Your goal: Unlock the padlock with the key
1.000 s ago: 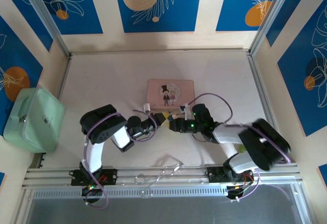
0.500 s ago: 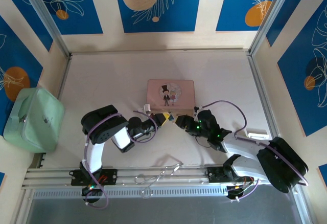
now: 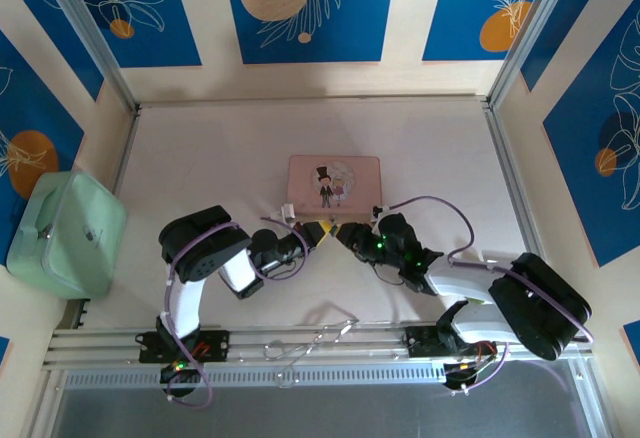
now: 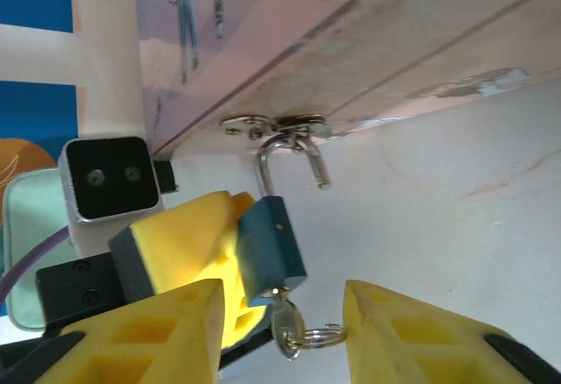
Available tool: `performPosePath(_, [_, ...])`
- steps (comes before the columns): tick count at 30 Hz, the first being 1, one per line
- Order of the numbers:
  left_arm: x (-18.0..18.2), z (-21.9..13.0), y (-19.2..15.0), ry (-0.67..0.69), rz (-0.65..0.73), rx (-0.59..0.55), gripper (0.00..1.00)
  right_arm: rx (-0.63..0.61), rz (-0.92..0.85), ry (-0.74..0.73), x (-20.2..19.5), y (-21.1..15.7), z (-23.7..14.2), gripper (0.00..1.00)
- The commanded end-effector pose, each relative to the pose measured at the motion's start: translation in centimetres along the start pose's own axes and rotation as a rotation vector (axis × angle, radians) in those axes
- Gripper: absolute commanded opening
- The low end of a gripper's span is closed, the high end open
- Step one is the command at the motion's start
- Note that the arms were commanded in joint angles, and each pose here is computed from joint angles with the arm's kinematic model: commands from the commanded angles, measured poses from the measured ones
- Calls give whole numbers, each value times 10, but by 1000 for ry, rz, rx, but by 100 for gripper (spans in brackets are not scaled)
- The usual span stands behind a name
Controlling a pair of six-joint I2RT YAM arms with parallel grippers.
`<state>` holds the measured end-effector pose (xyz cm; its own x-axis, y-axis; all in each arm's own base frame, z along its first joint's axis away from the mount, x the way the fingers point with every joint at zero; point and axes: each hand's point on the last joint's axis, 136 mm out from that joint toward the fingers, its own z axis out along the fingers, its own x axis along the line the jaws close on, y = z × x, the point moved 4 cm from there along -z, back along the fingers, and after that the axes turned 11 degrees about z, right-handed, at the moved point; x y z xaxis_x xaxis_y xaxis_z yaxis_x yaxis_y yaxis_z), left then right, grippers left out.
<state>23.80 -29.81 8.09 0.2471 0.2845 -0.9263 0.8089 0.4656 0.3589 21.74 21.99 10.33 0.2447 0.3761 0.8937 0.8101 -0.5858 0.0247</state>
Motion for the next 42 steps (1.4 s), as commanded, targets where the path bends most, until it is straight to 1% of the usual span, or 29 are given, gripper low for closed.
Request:
performPosePath(1, [64,-24,-57,277,-244,203,0,-9,18,27,8,0,2,37])
performPosePath(9, [65,-25,-58,281,-244,203,0,-3,24,13,10,3,11,34])
performPosePath(17, [66,-26,-58,286,-245,203,0,-1,61,27,10,9,16,26])
performPosePath(22, [67,-27,-58,291,-245,200,0,-4,67,24,8,11,16,13])
performPosePath(28, [67,-27,-58,290,-243,203,0,4,48,1,2,12,13,1])
performPosePath(29, [67,-27,-58,289,-239,203,4,11,44,-6,0,13,13,0])
performPosePath(32, [66,-29,-56,288,-230,195,32,49,28,-19,-5,12,14,0])
performPosePath(35, [62,-33,-52,281,-216,185,48,108,15,-26,-10,10,18,0])
performPosePath(36, [60,-33,-51,274,-209,183,57,131,10,-28,-12,8,19,0])
performPosePath(37, [58,-34,-49,269,-204,183,61,149,4,-32,-14,6,20,0])
performPosePath(38, [56,-35,-48,269,-197,183,62,162,-4,-33,-16,5,20,0])
performPosePath(42, [53,-42,-44,315,-149,194,63,184,-47,-37,-19,2,19,0])
